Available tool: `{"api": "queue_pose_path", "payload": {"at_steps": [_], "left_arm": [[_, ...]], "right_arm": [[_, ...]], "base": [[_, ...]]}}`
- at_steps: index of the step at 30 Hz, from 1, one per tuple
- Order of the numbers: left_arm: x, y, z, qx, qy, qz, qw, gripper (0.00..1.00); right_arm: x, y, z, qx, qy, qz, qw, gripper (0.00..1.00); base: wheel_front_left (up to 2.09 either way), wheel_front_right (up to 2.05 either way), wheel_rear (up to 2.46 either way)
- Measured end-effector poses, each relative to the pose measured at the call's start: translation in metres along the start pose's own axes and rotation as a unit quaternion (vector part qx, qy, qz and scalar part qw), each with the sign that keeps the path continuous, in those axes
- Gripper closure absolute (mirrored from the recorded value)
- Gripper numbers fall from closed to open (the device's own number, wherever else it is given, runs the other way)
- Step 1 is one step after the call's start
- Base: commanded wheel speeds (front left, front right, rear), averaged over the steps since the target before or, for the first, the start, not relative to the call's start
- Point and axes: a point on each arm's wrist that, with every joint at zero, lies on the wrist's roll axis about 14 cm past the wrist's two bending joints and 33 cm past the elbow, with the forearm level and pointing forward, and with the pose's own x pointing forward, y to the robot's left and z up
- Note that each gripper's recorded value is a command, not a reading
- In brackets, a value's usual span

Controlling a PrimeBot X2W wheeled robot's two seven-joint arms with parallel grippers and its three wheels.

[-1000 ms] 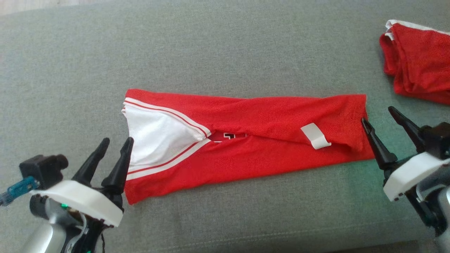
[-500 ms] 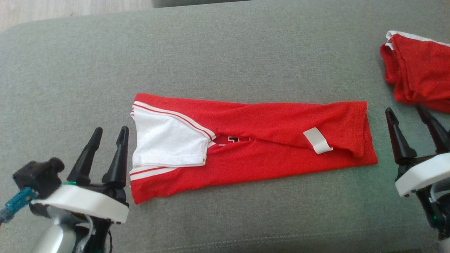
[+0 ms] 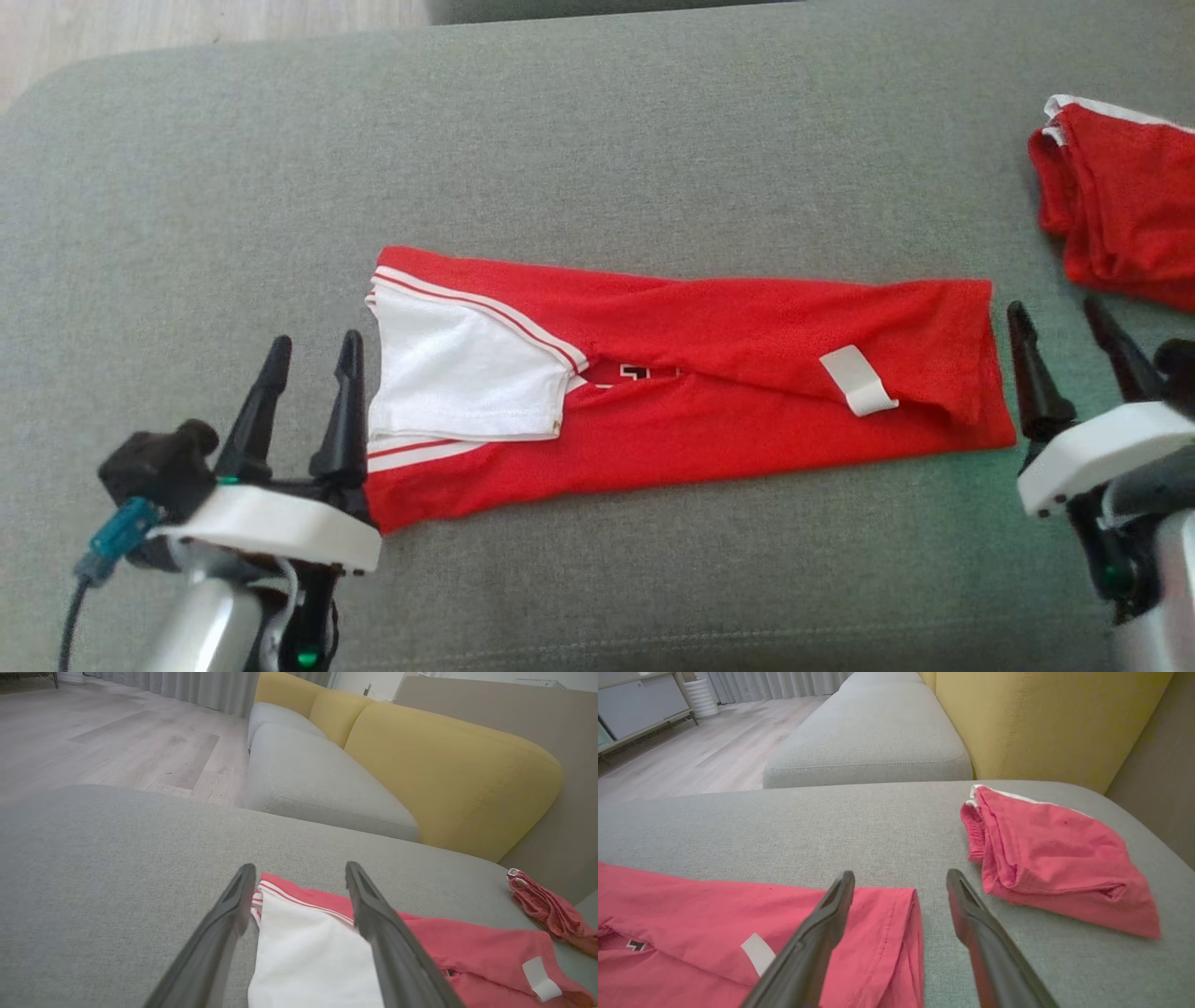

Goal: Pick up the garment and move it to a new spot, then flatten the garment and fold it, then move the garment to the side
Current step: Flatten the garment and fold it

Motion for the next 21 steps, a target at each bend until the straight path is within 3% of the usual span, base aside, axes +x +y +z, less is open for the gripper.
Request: {"api": "queue_pose_path", "payload": {"at_steps": [11, 21], "left_arm": [[-0.010, 0.005, -0.018, 0.008, 0.016, 0.019, 1.000, 0.00], [-0.015, 0.008, -0.028, 0.008, 0.025, 0.029, 0.999, 0.00]], "right_arm": [[0.006, 0.016, -0.060, 0.015, 0.101, -0.003, 0.995, 0.00], [0.018, 0.008, -0.081, 0.000, 0.148, -0.020, 0.989, 0.00]], "base": [[0.00, 0.00, 0.00], [0.00, 0.00, 0.00]]}}
